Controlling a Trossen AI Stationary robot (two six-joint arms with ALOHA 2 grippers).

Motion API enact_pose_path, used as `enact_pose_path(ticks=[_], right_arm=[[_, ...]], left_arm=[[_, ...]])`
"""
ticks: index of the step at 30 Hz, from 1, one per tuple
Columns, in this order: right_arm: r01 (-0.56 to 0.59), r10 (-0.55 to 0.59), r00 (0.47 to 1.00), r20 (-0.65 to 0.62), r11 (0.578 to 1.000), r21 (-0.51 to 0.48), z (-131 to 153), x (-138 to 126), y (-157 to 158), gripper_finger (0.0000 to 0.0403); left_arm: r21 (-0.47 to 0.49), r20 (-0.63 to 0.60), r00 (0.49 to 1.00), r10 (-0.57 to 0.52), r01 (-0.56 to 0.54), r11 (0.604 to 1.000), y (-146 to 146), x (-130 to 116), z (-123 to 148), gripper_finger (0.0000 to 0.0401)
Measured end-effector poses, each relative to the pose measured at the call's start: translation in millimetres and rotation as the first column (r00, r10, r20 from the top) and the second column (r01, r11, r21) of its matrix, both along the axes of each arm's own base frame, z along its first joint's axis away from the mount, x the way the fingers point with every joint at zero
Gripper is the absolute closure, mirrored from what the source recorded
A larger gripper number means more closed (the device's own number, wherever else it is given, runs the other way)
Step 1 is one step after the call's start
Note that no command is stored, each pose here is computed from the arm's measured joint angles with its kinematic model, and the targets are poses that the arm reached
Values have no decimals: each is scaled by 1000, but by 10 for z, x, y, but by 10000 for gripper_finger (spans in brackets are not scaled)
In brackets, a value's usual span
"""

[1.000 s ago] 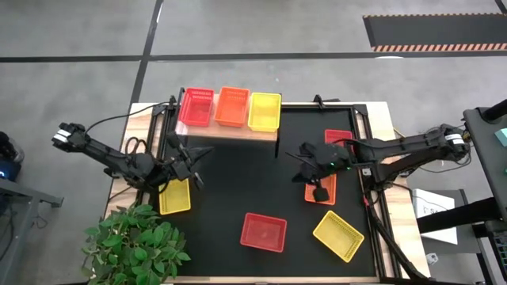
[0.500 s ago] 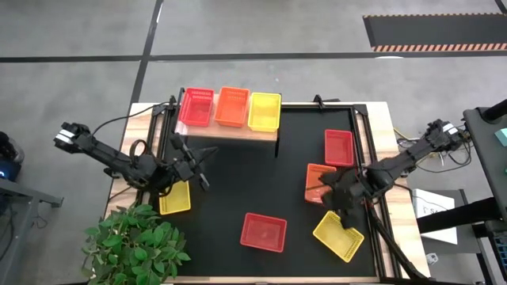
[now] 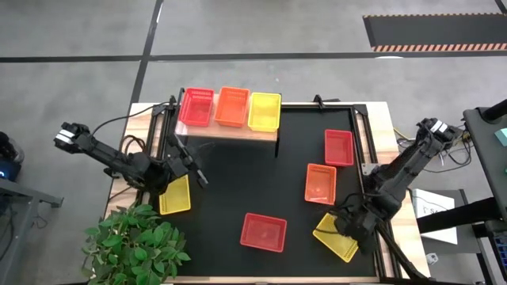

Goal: Stack baskets on shelf by color
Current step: Stack the right yellow bin on the other yellow bin on the shelf

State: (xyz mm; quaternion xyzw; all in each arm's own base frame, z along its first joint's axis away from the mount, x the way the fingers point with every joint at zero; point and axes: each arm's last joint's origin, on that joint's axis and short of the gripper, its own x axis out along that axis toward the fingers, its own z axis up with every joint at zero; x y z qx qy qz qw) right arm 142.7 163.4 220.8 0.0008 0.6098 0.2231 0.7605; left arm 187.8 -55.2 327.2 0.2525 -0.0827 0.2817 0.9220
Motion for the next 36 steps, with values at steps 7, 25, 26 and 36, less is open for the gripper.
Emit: enact_pose_path(ticks=[7,25,26,36], right_arm=[[-96,95,995,-44,995,-27,-105,-114,245,232],[-122,83,976,-204,975,-186,-580,-65,729,246],[-130,90,974,-207,973,-192,-602,-62,733,254],[-140,117,980,-159,980,-139,-452,-27,722,387]], left_arm=[[-15,36,999,2,-2,1000,19,-44,58,395],[-25,58,998,4,-2,1000,43,-101,96,395],[-26,58,998,3,-2,1000,43,-101,95,395],[-31,61,998,2,0,1000,43,-101,94,395]])
